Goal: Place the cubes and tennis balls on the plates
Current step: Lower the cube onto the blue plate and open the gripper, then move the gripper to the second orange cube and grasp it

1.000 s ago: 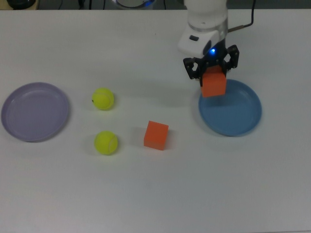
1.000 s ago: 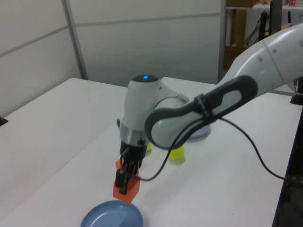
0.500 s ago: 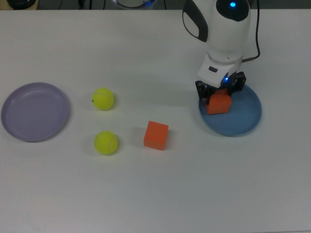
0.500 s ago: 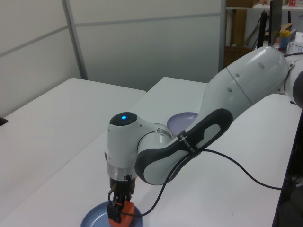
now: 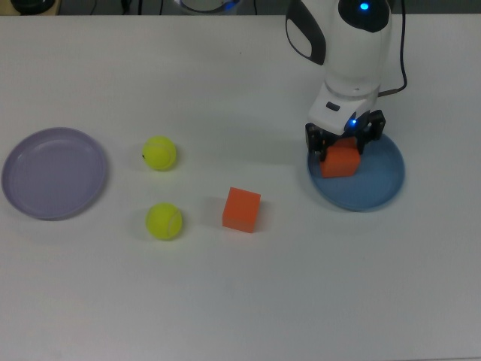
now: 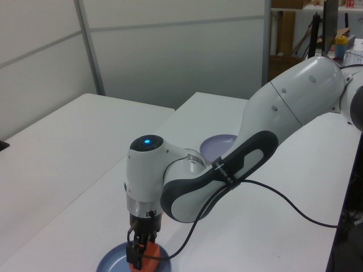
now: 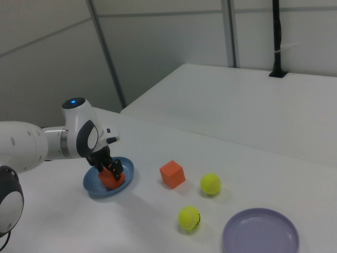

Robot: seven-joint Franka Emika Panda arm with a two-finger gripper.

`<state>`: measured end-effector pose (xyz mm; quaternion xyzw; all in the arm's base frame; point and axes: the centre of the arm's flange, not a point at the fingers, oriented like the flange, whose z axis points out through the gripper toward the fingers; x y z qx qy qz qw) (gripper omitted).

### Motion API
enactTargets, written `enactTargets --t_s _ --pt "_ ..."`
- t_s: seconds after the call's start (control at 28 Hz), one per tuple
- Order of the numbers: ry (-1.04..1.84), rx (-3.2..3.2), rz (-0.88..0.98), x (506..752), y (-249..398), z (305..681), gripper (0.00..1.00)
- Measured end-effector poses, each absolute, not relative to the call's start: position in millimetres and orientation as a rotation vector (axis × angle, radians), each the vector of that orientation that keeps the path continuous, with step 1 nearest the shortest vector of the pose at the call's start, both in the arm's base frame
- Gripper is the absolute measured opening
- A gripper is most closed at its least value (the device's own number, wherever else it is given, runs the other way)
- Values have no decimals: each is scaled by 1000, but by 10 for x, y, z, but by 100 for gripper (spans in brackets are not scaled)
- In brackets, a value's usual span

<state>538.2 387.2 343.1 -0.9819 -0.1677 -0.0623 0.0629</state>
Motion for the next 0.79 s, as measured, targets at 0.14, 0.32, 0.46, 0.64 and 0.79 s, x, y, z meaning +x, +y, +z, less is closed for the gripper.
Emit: enactTargets --t_s 0.14,0.32,0.46,0.64,0.79 --pt "-470 -2964 -200 5389 3903 3491 96" --pt "-368 -2951 -266 5481 3904 3767 100" --pt "-268 -2953 -306 5681 3741 4064 100" --pt "-152 -2978 -346 6004 3340 4292 100" --pt "-70 -2997 -374 6204 3023 4317 100"
